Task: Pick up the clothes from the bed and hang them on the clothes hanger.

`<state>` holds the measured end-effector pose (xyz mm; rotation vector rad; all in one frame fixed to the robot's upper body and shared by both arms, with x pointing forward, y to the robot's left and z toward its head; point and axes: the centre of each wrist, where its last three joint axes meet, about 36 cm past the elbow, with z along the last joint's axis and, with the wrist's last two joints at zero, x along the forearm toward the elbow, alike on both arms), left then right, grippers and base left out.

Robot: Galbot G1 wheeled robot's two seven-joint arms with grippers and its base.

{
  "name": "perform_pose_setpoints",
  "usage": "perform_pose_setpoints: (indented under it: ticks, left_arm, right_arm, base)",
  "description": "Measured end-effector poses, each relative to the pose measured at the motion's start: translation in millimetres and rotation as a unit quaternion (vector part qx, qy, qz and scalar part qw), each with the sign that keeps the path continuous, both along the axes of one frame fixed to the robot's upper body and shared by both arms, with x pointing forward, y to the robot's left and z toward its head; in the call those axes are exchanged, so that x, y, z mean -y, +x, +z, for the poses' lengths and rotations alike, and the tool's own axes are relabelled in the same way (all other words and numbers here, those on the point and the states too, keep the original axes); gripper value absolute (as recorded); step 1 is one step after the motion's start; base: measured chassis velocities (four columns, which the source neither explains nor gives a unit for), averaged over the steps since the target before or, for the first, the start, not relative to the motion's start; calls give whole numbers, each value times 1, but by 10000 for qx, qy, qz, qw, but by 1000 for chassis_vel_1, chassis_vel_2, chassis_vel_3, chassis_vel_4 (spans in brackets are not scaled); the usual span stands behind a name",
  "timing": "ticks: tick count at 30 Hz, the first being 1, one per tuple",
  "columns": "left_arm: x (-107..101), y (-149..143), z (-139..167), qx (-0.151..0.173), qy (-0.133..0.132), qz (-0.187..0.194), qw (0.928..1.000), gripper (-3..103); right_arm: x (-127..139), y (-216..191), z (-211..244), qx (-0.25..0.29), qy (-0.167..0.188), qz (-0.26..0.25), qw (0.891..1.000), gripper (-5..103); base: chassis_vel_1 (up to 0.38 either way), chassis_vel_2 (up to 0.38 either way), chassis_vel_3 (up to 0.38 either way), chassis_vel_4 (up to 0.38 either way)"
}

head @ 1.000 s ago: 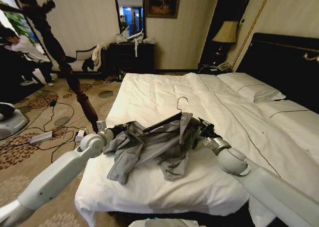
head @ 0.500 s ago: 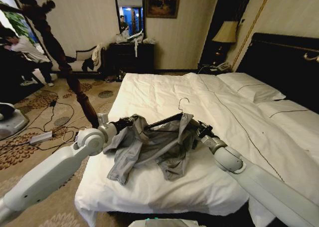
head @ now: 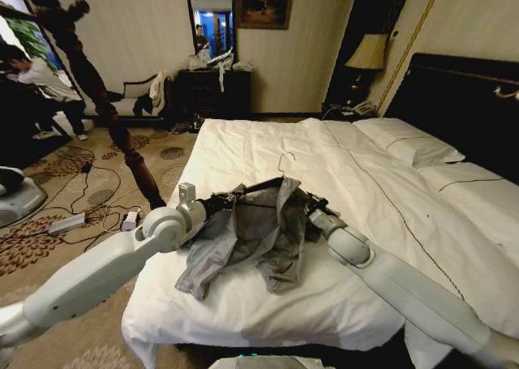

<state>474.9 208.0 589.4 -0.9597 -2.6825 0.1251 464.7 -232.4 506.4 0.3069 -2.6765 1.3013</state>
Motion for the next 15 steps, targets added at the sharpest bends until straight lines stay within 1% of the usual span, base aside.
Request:
perform_pose_setpoints:
  ticks: [6,12,15]
  left_arm:
    - [15,-2,6,84,-31,-220,9997,0]
    - [19,2,13,202,1,-290,9994,0]
    - [27,4,20,309,7,-420,9986,0]
  right_arm:
    - [-10,14,-3,-19,10,12,10000,18]
    - [-19,12,-7,-64,-11,123,9999,18]
    - [-27,12,-8,-79,-4,193,9998,18]
  base:
    - [0,0,0,0]
    - [0,0,0,0]
    - [0,0,0,0]
